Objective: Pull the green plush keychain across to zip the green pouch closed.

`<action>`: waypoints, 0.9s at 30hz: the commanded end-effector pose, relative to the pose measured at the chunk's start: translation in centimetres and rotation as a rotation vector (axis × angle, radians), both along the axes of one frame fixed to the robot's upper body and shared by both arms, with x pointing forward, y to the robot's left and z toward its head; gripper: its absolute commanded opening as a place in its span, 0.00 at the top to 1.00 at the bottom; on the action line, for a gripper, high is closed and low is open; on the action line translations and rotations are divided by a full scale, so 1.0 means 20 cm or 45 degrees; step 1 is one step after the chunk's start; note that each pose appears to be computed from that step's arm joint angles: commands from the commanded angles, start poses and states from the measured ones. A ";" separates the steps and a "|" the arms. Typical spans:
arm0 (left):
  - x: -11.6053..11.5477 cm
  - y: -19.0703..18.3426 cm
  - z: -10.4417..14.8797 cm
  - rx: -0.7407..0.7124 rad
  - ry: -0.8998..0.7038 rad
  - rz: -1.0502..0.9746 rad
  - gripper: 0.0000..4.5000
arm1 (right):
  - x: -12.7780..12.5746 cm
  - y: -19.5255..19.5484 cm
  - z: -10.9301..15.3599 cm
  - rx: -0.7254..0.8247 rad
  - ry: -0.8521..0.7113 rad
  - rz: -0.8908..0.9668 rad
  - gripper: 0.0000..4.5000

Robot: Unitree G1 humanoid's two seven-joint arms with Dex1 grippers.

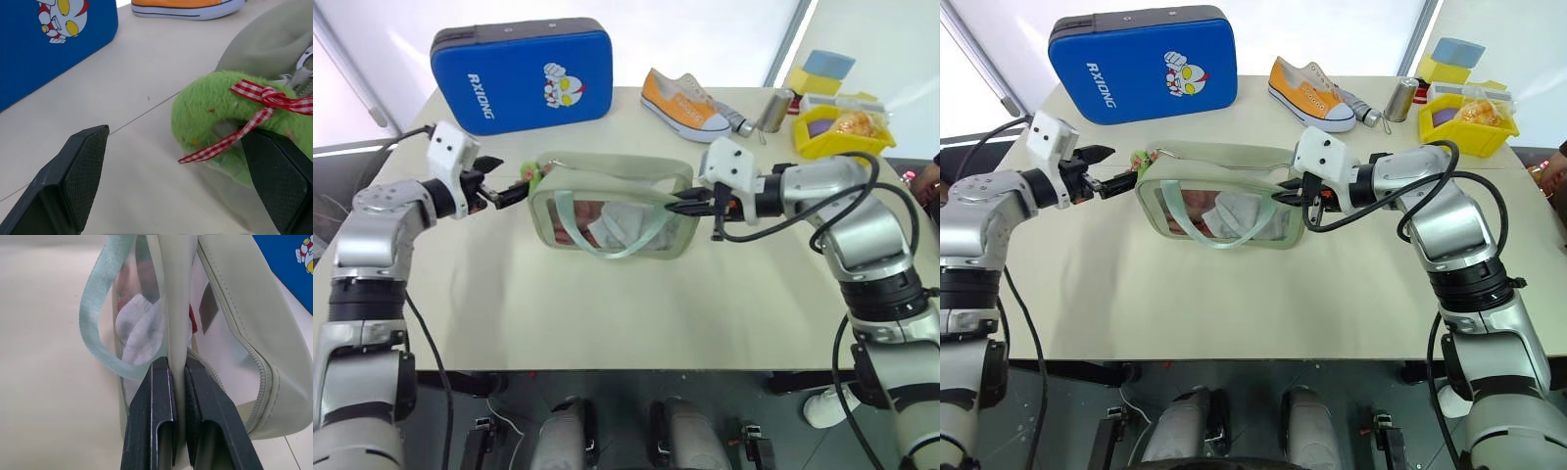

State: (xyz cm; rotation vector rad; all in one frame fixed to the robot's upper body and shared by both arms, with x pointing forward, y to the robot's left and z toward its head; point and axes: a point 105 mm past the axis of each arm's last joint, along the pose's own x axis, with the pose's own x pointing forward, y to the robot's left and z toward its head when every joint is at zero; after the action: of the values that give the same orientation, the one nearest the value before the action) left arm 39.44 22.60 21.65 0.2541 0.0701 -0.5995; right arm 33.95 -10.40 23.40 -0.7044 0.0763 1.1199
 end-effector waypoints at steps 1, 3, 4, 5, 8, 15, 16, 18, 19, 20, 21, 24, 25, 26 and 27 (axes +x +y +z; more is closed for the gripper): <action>0.02 -0.04 0.06 0.002 -0.073 -0.027 0.00 | -0.02 0.03 0.04 0.005 -0.036 0.036 0.99; 0.02 -0.06 0.07 -0.008 -0.079 -0.052 0.06 | -0.02 0.03 0.04 0.005 -0.035 0.037 1.00; 0.01 -0.07 0.07 -0.013 -0.077 -0.082 0.12 | -0.02 0.03 0.04 0.007 -0.037 0.034 1.00; 0.00 -0.08 0.08 -0.016 -0.075 -0.103 0.18 | -0.01 0.02 0.04 0.009 -0.038 0.032 1.00; -0.01 -0.08 0.08 -0.013 -0.070 -0.123 0.53 | 0.00 0.02 0.04 0.009 -0.045 0.013 1.00; -0.06 -0.07 0.21 -0.174 -0.058 -0.185 0.99 | 0.02 0.02 0.04 0.016 -0.055 0.002 1.00; -0.07 -0.08 0.25 -0.188 -0.066 -0.208 0.99 | 0.03 0.02 0.04 0.016 -0.057 0.001 1.00; -0.12 -0.10 0.33 -0.209 -0.087 -0.271 0.99 | 0.04 0.02 0.04 0.019 -0.063 -0.001 1.00; -0.14 -0.13 0.38 -0.217 -0.101 -0.320 0.99 | 0.04 0.02 0.04 0.021 -0.066 -0.001 1.00; -0.16 -0.15 0.42 -0.224 -0.109 -0.362 0.99 | 0.04 0.02 0.04 0.023 -0.069 0.000 1.00; -0.18 -0.18 0.44 -0.221 -0.118 -0.395 0.99 | 0.05 0.03 0.04 0.024 -0.071 0.002 1.00; -0.18 -0.28 0.45 -0.127 -0.136 -0.462 0.99 | 0.05 0.04 0.05 0.030 -0.079 0.009 1.00; -0.18 -0.31 0.43 -0.071 -0.137 -0.474 0.99 | 0.05 0.05 0.05 0.032 -0.081 0.009 1.00; -0.17 -0.34 0.41 -0.038 -0.128 -0.488 0.99 | 0.06 0.05 0.05 0.035 -0.082 0.009 1.00; -0.17 -0.36 0.38 -0.014 -0.121 -0.499 0.99 | 0.06 0.05 0.05 0.039 -0.083 0.007 1.00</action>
State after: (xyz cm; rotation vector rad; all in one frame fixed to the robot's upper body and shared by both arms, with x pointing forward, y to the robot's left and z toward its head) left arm 36.34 16.25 29.07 0.2293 -0.0583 -0.9555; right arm 35.19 -9.92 23.41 -0.6996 0.0457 1.0959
